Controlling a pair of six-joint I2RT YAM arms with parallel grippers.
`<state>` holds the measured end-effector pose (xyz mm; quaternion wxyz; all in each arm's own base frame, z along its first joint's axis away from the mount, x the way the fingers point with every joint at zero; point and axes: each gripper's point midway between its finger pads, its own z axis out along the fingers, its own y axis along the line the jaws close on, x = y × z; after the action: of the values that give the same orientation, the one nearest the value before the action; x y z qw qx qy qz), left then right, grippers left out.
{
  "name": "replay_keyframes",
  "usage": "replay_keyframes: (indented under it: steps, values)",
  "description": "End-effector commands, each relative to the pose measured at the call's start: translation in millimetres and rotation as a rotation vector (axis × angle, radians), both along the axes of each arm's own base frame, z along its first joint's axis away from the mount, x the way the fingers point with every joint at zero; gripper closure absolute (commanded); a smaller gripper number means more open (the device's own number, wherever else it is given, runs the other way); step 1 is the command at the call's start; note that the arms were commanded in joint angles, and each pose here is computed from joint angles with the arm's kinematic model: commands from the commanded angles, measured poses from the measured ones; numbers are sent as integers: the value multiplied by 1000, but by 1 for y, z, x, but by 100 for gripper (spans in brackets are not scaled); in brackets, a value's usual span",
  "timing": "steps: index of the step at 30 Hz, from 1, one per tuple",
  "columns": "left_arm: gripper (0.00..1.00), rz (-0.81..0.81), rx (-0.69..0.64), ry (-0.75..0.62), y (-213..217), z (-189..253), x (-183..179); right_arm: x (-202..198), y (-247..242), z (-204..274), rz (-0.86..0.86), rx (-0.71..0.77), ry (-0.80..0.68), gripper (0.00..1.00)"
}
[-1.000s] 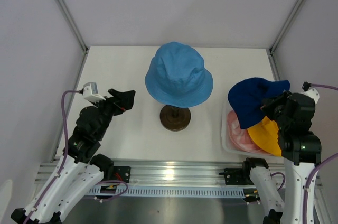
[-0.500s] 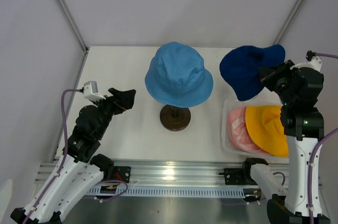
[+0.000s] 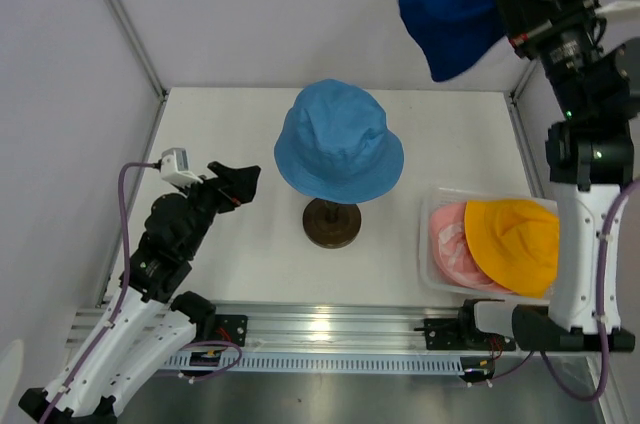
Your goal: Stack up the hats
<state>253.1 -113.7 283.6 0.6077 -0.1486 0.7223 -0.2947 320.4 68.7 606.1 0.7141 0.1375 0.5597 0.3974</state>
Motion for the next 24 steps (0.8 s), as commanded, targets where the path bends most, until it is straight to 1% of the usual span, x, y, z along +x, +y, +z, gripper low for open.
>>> replay_keyframes:
  steps: [1, 2, 3, 4, 5, 6, 8, 10, 12, 14, 15, 16, 17, 18, 19, 20, 21, 22, 23, 24]
  values:
    - [0, -11, -32, -51, -2, 25, 1, -8, 70, 55, 332, 43, -148, 100]
    - [0, -13, -32, -51, -2, 25, 1, -10, 83, 63, 368, 42, -161, 100]
    - [1, -12, -33, -49, -2, 26, 2, 12, 101, 57, 407, 29, -137, 100]
    - [1, -15, -33, -43, -3, 24, 1, 3, 123, 65, 478, 29, -153, 100]
    - [1, -18, -33, -40, -3, 24, 1, -23, 129, 96, 523, 32, -236, 100]
    - [1, -17, -33, -37, -3, 23, 2, -12, 146, 90, 594, 47, -206, 100]
    - [1, -15, -39, -35, -3, 23, 2, -39, 163, 110, 709, 80, -273, 100]
    - [0, -12, -42, -38, -3, 24, 2, -52, 176, 112, 814, 110, -277, 100]
    - [0, -8, -44, -39, -2, 25, 1, -62, 191, 104, 875, 102, -253, 100]
    - [0, -5, -43, -38, -1, 24, 0, -80, 197, 100, 900, 87, -249, 100]
    - [0, 2, -42, -36, 1, 24, -1, -80, 199, 96, 885, 88, -234, 100]
    - [1, 9, -42, -35, 3, 23, -1, -68, 207, 74, 876, 75, -144, 100]
    - [1, 13, -43, -38, 4, 23, -2, -78, 204, 72, 858, 48, -145, 100]
    - [0, 25, -41, -39, 6, 23, -2, -79, 205, 64, 853, 37, -118, 100]
    - [0, 31, -41, -45, 9, 25, -4, -66, 212, 34, 848, 24, -18, 100]
    - [1, 31, -41, -48, 9, 25, -5, -81, 203, 34, 840, 28, -20, 100]
    - [1, 37, -38, -54, 11, 26, -6, -67, 208, 1, 825, 31, 73, 100]
    - [1, 40, -38, -57, 12, 28, -7, -68, 205, -9, 811, 32, 97, 100]
    - [0, 41, -38, -61, 13, 29, -8, -82, 192, -6, 777, 45, 75, 100]
    - [0, 43, -42, -69, 14, 33, -10, -83, 187, -14, 751, 46, 86, 100]
